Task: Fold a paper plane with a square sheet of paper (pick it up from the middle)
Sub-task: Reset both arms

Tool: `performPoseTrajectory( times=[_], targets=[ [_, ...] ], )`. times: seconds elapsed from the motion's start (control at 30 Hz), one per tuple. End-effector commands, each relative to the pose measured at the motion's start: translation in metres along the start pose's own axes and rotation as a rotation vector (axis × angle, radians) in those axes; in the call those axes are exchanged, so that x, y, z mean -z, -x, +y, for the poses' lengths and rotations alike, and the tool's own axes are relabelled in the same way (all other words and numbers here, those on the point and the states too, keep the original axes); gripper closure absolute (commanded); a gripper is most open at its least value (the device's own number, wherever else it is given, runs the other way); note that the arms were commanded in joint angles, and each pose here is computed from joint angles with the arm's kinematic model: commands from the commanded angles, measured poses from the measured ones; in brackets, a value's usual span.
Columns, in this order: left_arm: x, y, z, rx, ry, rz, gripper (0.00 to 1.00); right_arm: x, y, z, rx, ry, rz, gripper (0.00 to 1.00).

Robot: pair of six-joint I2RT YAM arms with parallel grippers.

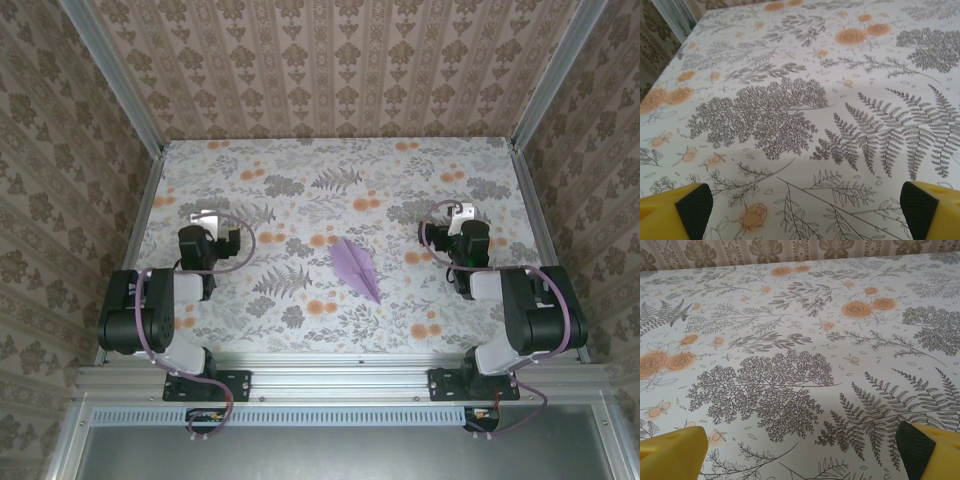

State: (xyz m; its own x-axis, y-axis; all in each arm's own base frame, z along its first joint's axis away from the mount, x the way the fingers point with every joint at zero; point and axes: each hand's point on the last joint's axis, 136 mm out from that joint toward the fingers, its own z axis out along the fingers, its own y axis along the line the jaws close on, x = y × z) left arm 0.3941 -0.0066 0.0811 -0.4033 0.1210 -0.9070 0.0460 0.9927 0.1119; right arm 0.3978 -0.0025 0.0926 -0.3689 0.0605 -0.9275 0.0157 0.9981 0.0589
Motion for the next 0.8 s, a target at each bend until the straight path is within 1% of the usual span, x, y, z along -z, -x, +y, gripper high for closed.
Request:
performPoseTrajectory(
  times=[0.0,0.5,0.77],
  targets=[
    [0.0009,0.0129,0.0055,0.021,0.025,-0.052,0.00,0.0002,0.0054,-0.0015,0.010,-0.014,-0.028,0.00],
    [0.0004,0.0132,0.0080,0.027,0.034,-0.052,0.00,-0.0001,0.0061,-0.0002,0.016,-0.015,-0.030,0.00],
    [0.0009,0.0136,0.0047,0.020,0.016,-0.054,0.00,-0.0003,0.0049,-0.0004,0.015,-0.016,-0.026,0.00]
  ],
)
